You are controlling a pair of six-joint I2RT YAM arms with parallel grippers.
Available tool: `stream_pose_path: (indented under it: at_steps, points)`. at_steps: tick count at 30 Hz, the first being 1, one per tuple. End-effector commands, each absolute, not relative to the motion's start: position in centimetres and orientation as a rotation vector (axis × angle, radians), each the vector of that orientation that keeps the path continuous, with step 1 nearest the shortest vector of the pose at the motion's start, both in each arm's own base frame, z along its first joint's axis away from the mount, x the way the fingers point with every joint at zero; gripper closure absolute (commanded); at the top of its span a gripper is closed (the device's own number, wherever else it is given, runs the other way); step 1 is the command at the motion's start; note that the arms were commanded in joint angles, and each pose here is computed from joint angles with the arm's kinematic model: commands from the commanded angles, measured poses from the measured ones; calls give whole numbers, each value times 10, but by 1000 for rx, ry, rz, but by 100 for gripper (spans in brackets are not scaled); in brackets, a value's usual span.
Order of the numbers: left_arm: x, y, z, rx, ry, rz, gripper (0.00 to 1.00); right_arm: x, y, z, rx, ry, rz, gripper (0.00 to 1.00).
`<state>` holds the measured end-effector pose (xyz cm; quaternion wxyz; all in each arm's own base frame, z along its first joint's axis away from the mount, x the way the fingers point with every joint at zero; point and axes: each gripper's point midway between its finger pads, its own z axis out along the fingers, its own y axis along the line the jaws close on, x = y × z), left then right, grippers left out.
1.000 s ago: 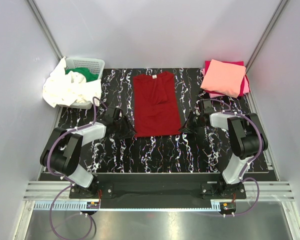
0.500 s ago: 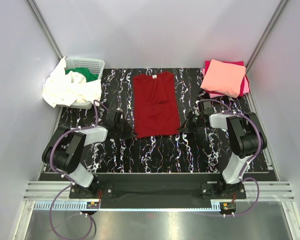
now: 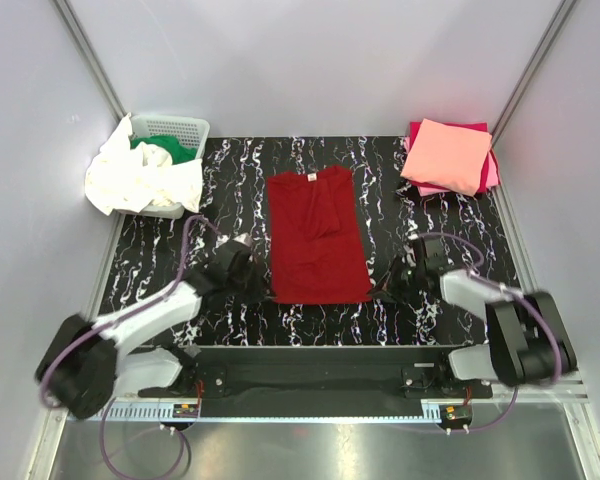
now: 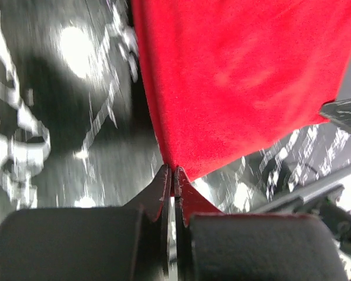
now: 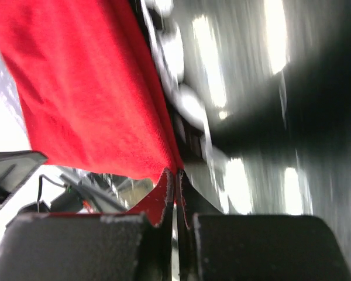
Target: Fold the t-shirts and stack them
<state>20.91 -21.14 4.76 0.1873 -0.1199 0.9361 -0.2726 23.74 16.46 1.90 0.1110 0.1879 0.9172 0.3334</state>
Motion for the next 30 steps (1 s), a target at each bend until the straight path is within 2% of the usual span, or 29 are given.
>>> stream_pose_path:
  at_steps: [1,9,15,22,30]
  points:
    - [186,-190,65,-378,2596,-668,100,202,158,32,653,2680,985,100]
    - [118,-192,81,-388,2603,-790,100,125,151,80,727,2519,1147,100]
    - [103,-200,113,-336,2588,-801,100,98,147,115,693,2449,1198,100]
    - [109,-204,118,-300,2605,-720,100,106,145,133,659,2431,1168,100]
    - [121,-196,151,-257,2545,-657,98,130,142,162,587,2398,1090,100]
